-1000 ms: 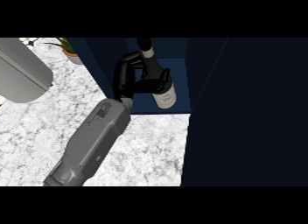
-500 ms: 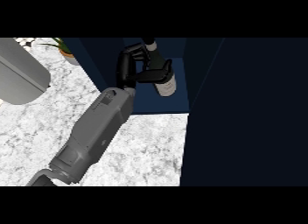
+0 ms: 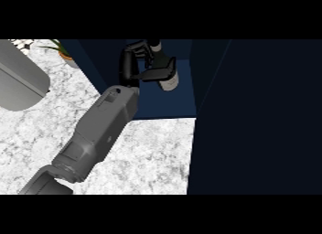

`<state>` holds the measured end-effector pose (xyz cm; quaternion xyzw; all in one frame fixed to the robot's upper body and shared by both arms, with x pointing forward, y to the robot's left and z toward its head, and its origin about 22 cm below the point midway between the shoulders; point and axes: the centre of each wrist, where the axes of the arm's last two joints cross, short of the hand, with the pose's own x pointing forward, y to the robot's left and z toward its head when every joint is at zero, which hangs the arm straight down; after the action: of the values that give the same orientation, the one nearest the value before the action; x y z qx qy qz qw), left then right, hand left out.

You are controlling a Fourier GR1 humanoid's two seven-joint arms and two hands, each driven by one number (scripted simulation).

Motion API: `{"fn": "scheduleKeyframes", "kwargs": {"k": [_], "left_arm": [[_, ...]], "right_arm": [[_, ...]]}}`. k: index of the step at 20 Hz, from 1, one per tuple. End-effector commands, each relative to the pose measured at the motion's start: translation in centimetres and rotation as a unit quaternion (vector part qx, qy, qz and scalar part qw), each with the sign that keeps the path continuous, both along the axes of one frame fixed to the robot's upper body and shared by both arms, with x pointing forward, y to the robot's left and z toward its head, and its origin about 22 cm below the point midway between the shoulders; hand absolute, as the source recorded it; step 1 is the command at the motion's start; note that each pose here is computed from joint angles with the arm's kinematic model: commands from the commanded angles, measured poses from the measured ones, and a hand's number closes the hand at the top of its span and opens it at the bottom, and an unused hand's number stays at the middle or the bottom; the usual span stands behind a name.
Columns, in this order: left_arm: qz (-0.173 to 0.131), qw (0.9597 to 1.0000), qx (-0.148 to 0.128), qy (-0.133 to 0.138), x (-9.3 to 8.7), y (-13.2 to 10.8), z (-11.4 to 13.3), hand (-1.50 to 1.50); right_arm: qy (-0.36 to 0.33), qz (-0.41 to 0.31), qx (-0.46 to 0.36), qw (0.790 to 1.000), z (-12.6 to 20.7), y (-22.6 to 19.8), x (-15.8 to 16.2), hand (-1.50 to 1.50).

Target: Pick up the wine, place it into the cabinet and close the cabinet

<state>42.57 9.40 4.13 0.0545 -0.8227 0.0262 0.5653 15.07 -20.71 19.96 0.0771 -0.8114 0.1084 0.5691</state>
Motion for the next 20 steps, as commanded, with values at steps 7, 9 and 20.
{"fn": "scheduleKeyframes", "kwargs": {"k": [7,9,20], "left_arm": [[0.022,0.9973,-0.064,0.028,0.7,0.3,0.2,1.50],[0.014,0.9962,-0.078,0.038,1.4,0.2,1.7,1.50],[0.026,0.9952,-0.085,0.040,0.7,0.7,-0.6,1.50]], "right_arm": [[-0.007,0.022,0.017,1.000,0.7,0.5,-1.2,-1.50],[-0.009,0.021,0.014,1.000,0.2,0.4,-1.5,-1.50],[-0.016,0.026,0.011,0.999,0.1,-0.5,-0.7,-1.50]]}}
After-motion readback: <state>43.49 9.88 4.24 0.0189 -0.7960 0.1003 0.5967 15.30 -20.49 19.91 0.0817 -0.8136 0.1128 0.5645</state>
